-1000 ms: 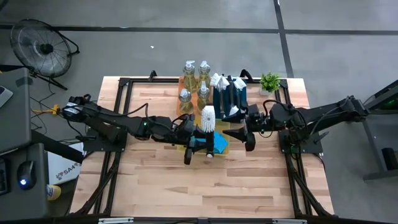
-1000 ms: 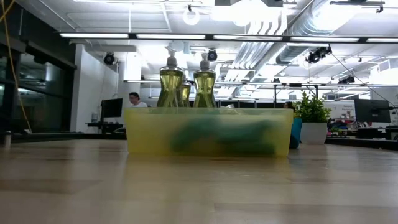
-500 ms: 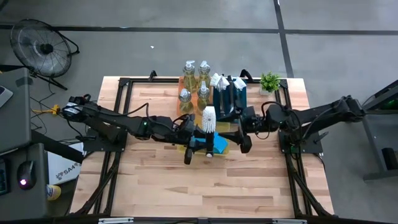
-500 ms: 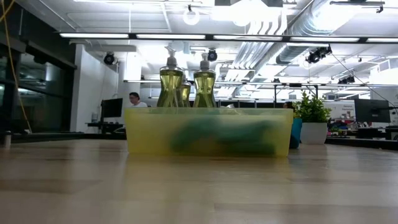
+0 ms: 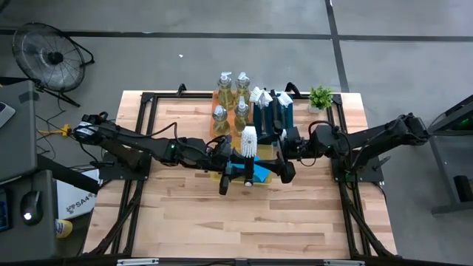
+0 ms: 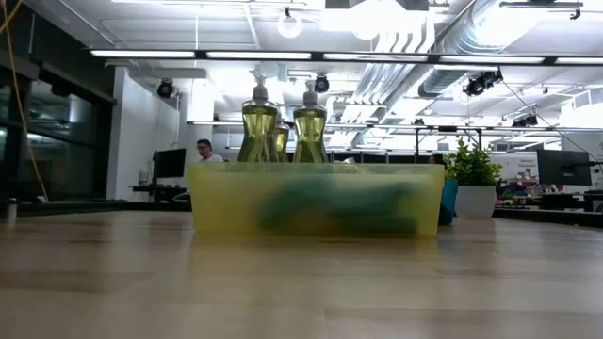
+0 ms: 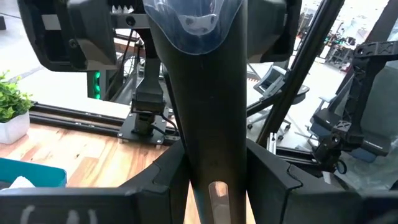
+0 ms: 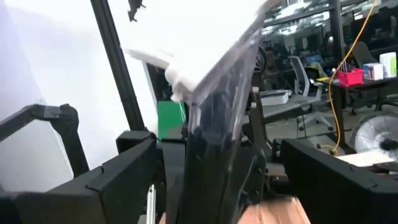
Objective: Pick & Place Kitchen Sink Supplies
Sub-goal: Put the dish brush into the blue bin
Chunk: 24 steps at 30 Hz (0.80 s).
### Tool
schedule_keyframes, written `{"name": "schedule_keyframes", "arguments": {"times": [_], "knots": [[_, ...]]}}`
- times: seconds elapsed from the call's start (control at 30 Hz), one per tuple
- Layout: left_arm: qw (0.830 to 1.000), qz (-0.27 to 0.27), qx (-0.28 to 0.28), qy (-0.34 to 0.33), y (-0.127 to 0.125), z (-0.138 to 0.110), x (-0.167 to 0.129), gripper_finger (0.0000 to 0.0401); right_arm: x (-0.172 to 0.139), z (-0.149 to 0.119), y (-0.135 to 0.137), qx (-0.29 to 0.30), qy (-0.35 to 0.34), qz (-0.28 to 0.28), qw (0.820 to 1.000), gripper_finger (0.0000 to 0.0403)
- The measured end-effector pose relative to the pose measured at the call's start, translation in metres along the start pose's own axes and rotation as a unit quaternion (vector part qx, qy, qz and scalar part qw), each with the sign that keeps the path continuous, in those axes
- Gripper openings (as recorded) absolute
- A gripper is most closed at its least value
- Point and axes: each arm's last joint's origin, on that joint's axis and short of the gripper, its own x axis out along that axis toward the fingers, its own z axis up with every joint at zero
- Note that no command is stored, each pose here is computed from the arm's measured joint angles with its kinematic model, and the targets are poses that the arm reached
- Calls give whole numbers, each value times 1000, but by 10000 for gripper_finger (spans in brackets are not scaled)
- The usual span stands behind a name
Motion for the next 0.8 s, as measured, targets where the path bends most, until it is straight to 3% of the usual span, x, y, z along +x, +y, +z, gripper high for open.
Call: {"name": "schedule_keyframes", "arguments": {"times": [0.53,0.8], "knots": [[1000,5,2,15,1,-3,0,124,16,-5,-12,34,-54,31,998,335],[1000,5,-2,14,1,-3,0,124,17,-6,-11,45,-40,48,997,334]]}}
